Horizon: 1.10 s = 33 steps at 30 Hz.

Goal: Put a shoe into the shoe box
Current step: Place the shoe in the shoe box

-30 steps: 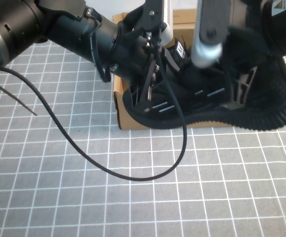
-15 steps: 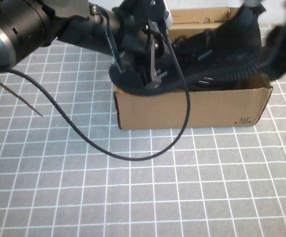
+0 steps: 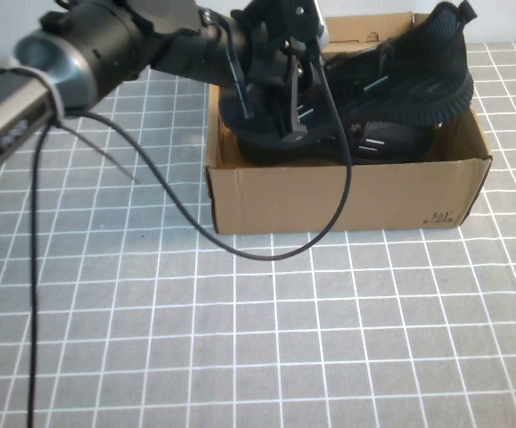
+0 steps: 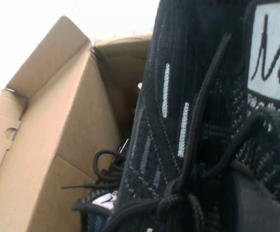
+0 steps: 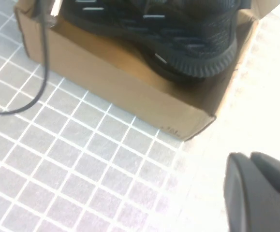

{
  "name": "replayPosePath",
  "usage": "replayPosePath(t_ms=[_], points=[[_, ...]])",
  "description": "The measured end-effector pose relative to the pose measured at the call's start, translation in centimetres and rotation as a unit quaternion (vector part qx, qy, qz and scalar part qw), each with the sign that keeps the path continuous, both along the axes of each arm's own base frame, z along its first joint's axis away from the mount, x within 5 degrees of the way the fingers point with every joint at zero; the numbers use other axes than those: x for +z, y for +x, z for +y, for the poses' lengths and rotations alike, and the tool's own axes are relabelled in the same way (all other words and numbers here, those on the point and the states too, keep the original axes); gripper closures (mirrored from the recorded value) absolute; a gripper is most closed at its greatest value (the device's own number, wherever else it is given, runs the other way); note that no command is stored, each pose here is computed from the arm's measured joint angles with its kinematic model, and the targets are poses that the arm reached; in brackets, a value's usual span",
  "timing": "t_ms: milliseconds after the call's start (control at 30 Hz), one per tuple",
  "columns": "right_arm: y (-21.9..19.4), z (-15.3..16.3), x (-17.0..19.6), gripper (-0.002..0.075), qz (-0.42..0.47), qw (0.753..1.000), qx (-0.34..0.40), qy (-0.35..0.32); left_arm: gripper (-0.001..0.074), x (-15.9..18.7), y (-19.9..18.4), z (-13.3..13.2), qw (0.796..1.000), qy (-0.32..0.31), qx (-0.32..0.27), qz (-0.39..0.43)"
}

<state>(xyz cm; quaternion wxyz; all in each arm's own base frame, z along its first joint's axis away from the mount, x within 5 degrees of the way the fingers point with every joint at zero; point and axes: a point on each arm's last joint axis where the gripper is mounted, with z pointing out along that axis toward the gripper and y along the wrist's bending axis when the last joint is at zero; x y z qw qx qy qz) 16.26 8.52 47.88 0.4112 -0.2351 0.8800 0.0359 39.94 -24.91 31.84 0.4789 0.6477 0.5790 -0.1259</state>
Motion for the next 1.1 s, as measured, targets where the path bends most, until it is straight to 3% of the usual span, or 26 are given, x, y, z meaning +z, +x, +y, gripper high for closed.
replayPosePath(t_ms=[500,1100], points=[[-3.3,-1.9,-4.2,0.0741,0.044,0.999,-0.004,-0.01,0.0715,-3.9,1.8,-0.6,0.999,0.05,-0.015,0.014],[-3.3,-1.9,-4.5,0.0742,0.047,0.999,-0.004,-0.01,0.0715,-6.8,2.2,-1.5,0.997,0.067,-0.032,0.03]])
